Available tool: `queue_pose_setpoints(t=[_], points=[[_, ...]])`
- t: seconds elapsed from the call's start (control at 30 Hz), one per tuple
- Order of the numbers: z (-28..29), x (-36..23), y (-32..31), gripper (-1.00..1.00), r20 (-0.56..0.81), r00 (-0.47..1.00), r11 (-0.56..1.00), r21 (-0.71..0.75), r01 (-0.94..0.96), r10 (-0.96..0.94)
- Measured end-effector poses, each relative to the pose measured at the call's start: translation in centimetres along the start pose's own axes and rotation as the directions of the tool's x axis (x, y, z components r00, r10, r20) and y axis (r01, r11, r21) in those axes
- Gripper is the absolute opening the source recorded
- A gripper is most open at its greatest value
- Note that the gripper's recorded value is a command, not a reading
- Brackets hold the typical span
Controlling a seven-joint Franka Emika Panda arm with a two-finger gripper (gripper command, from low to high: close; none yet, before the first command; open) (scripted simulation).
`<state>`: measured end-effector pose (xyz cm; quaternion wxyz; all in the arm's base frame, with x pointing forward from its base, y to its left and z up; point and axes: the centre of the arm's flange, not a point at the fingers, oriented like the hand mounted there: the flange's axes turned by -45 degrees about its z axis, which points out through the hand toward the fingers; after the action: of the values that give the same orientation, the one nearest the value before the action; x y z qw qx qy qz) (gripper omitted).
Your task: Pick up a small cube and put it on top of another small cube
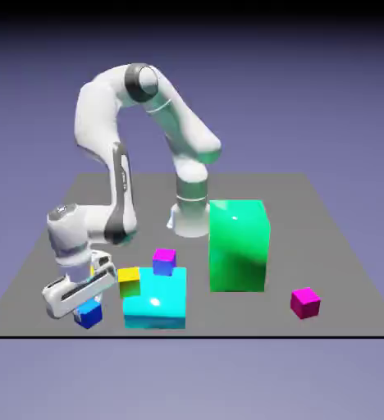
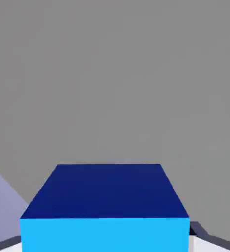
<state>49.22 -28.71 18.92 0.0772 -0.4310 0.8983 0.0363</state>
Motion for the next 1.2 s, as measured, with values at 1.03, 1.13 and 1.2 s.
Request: queue_pose_setpoints(t=[1.03,1.13,1.2], points=[[-6.0,-9.3,20.6,1.00,0.064,0.633,0.622,-0.133,0.772,-0.772],[-7.3,-9.5,20.4,1.00,0.064,0.632,0.621,-0.133,0.772,-0.772],[-9.9,-9.8,20.1,1.00,0.065,0.632,0.621,-0.133,0.772,-0.772]])
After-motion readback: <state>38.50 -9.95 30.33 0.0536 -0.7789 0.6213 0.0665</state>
